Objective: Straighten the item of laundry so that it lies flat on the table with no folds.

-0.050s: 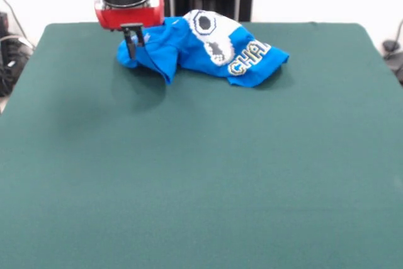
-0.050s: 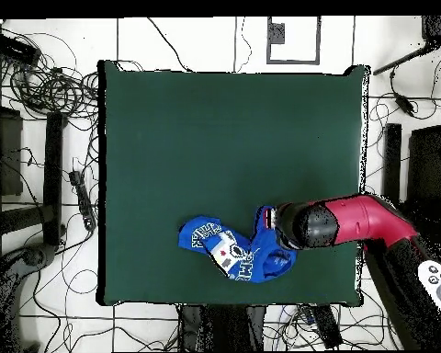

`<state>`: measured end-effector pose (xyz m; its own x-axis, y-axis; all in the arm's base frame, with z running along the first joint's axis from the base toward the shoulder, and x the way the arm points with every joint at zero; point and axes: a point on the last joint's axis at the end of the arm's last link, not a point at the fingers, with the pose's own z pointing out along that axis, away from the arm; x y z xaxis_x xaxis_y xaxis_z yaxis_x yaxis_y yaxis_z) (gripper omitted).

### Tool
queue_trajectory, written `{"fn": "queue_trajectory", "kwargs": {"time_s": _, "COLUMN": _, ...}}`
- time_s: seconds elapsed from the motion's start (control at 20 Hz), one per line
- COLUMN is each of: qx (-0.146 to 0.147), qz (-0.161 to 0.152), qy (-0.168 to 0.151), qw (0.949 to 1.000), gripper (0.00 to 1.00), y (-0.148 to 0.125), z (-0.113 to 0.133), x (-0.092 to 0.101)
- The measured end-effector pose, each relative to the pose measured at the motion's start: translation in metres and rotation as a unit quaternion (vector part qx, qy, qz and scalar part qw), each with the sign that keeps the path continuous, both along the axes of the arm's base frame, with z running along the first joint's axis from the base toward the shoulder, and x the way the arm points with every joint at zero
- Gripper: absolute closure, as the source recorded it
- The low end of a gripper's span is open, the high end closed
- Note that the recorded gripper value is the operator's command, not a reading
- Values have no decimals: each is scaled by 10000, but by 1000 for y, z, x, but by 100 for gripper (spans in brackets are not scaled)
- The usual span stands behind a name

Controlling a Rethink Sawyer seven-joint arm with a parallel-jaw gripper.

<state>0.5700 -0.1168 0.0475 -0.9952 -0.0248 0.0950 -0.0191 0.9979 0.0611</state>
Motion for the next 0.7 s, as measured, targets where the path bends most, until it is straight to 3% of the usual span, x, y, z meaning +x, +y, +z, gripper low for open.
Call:
{"fn": "queue_trajectory", "kwargs": {"time_s": 0.4, "qx": 54, "qz": 127, "qy": -68, "qw": 9999, "gripper": 100, "y": 7, "z": 5, "x": 10}}
{"fn": "queue_trajectory", "kwargs": {"time_s": 0.7, "qx": -65, "qz": 127, "qy": -175, "qw": 9997, "gripper": 100, "y": 8, "z": 8, "x": 38}}
